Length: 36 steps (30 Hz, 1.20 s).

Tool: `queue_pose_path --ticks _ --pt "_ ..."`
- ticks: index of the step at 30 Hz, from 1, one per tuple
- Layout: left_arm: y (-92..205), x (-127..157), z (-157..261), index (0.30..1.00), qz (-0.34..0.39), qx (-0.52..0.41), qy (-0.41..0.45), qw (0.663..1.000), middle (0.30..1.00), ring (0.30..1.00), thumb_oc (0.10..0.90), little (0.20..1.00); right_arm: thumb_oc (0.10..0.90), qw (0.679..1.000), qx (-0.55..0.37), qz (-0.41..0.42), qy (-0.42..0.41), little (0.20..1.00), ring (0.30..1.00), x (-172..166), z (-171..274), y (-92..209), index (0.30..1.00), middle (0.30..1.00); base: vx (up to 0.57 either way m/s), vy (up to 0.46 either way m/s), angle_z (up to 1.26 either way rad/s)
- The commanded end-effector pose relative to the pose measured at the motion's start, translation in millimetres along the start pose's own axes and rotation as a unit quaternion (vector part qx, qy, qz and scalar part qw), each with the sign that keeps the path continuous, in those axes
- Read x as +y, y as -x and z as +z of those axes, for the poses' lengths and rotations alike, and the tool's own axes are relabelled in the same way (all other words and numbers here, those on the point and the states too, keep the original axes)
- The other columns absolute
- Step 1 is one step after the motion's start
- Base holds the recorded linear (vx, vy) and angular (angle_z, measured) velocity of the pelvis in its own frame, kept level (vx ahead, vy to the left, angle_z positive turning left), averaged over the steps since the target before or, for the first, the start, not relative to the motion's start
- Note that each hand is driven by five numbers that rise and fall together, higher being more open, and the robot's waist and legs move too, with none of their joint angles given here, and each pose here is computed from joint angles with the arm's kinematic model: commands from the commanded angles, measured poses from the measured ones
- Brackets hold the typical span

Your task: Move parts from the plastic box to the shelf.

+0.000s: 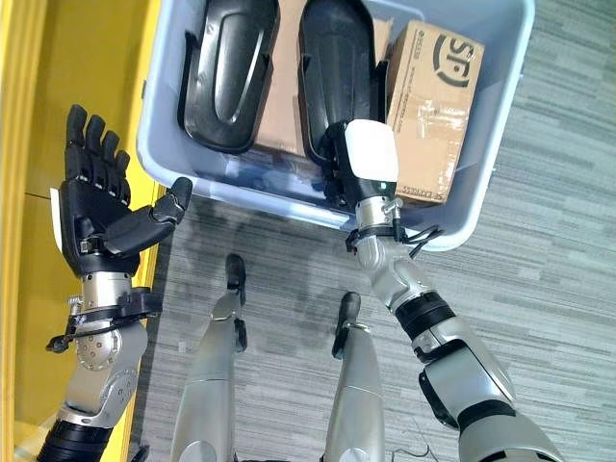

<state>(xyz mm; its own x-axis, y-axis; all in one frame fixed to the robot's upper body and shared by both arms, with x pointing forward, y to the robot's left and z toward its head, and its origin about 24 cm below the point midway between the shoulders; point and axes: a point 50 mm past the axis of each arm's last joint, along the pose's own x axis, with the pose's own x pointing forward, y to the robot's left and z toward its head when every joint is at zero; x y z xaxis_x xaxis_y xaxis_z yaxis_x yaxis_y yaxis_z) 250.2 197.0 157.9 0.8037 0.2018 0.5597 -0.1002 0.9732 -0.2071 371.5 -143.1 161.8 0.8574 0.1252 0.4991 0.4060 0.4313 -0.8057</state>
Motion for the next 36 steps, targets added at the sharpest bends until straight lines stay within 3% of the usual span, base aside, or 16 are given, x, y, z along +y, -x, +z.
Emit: queue_pose_path --ticks 1,8,23,36 --pt "-11.7 -17.0 40.2 1.0 -0.046 -0.123 0.035 0.991 1.0 1.0 0.9 1.0 0.4 0.998 -0.048 0.013 -0.04 0.3 0.3 -4.0 16.7 4.0 0.3 0.3 0.05 -0.021 0.03" --pt "-10.7 -12.2 34.5 1.0 -0.058 -0.104 0.026 0.993 1.0 1.0 0.9 1.0 0.4 0.995 -0.076 -0.004 -0.068 0.3 0.3 -17.4 23.0 15.0 0.3 0.3 0.07 -0.007 0.0" --pt "0.0 1.1 7.8 1.0 -0.063 -0.023 0.011 0.998 1.0 1.0 0.9 1.0 0.4 0.972 -0.154 -0.108 -0.14 0.3 0.3 -84.9 38.3 28.4 0.3 0.3 0.08 -0.008 -0.06" --pt "8.9 7.0 3.5 1.0 -0.063 0.002 -0.003 0.998 1.0 1.0 0.9 1.0 0.4 0.971 -0.148 -0.101 -0.156 0.3 0.3 -89.6 32.1 41.3 0.3 0.3 0.03 -0.035 -0.13"
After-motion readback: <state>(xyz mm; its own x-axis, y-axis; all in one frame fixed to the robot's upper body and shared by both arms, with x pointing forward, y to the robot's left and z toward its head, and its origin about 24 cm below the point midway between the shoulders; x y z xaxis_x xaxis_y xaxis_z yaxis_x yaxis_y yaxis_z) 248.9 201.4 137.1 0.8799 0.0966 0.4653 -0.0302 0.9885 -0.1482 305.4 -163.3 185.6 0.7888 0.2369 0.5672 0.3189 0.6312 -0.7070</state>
